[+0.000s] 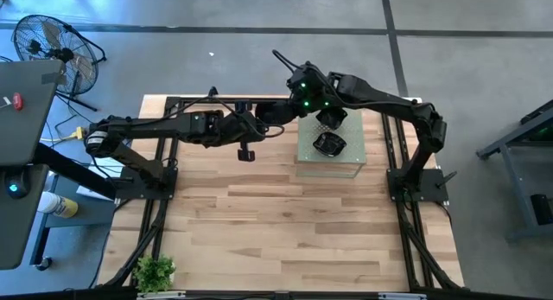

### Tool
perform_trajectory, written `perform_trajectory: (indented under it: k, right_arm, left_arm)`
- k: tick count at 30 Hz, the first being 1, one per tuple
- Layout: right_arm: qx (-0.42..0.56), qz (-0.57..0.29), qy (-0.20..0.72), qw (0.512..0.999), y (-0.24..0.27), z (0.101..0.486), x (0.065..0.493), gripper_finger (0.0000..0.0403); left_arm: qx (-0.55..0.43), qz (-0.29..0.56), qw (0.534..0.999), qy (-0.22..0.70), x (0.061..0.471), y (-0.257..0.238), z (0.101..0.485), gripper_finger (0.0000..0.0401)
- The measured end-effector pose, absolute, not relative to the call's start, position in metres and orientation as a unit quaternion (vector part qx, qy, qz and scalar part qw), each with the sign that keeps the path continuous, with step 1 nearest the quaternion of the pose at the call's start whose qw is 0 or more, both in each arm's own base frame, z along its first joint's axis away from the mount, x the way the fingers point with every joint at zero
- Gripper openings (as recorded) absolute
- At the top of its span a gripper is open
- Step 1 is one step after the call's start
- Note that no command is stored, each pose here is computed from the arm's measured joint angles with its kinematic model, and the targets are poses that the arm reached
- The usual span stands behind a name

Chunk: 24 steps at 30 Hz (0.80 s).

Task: Pick & Place Mini shaped plates
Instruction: Stack the black distorted square plate on the black distorted square plate on the shelf

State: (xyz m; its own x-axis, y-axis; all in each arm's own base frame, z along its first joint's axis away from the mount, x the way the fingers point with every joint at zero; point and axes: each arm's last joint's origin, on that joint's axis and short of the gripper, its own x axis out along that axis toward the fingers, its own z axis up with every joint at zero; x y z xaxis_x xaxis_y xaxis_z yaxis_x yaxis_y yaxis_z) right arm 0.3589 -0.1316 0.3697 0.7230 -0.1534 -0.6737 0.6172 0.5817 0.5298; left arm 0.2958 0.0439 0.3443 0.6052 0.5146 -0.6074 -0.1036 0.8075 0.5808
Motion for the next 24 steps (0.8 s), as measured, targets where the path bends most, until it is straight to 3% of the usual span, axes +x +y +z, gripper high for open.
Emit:
perform_trajectory:
  k: [10, 18, 24]
  right_arm:
    - [0.393, -0.237, 0.292, 0.839, -0.132, 0.369, 0.359, 0.0002]
    - [0.396, -0.255, 0.285, 0.834, -0.140, 0.369, 0.355, 0.0001]
    - [0.404, -0.274, 0.275, 0.828, -0.157, 0.371, 0.347, 0.0001]
  left_arm:
    - [0.266, 0.188, 0.856, 0.402, 0.297, 0.045, 0.346, 0.0020]
    - [0.257, 0.210, 0.856, 0.397, 0.296, 0.045, 0.349, 0.0110]
    - [0.215, 0.225, 0.875, 0.372, 0.293, 0.045, 0.376, 0.0161]
